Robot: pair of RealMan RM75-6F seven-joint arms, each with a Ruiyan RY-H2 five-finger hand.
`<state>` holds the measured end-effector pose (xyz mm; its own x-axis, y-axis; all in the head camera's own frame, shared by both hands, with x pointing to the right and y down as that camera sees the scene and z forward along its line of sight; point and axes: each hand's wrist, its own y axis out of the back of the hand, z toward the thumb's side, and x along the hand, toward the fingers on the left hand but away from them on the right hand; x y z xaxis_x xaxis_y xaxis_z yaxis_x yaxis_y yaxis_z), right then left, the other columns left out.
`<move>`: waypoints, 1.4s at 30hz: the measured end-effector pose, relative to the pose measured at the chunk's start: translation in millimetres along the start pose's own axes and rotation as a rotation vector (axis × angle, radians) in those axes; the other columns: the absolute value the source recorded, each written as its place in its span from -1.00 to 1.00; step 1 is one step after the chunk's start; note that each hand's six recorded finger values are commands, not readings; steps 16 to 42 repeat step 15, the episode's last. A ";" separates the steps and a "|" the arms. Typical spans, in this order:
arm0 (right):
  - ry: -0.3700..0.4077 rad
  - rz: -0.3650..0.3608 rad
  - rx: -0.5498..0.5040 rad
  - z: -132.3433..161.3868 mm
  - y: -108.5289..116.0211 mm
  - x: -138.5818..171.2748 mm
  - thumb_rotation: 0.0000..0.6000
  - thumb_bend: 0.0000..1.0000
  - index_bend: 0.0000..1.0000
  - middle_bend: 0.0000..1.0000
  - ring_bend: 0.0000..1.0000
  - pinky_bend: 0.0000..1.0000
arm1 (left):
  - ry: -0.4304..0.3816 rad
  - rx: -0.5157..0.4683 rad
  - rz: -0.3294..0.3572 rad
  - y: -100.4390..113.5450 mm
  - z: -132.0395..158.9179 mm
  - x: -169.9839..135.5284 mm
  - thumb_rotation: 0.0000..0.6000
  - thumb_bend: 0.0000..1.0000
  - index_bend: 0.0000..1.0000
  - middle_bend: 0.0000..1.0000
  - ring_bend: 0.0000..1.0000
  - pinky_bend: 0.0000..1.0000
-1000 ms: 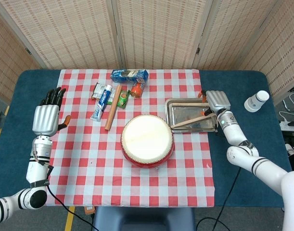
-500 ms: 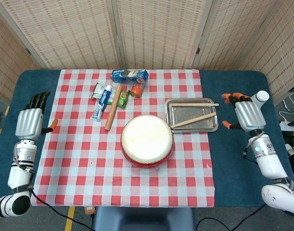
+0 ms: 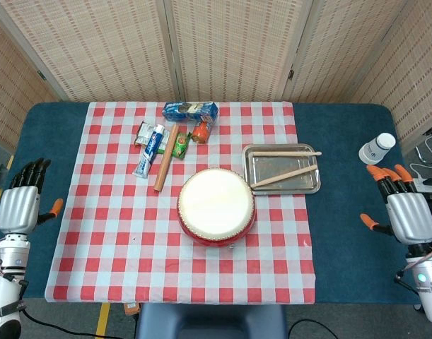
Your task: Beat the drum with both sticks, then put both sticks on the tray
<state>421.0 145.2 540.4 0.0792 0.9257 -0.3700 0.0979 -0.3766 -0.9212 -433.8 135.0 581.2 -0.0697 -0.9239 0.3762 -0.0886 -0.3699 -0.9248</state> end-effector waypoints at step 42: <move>-0.059 -0.022 -0.058 -17.4 -11.4 70.6 1.00 -0.75 -1.00 -0.79 -1.00 -0.95 | 0.017 0.022 0.025 -14.2 -31.7 -92.6 1.00 -0.30 -1.00 -1.00 -1.00 -0.74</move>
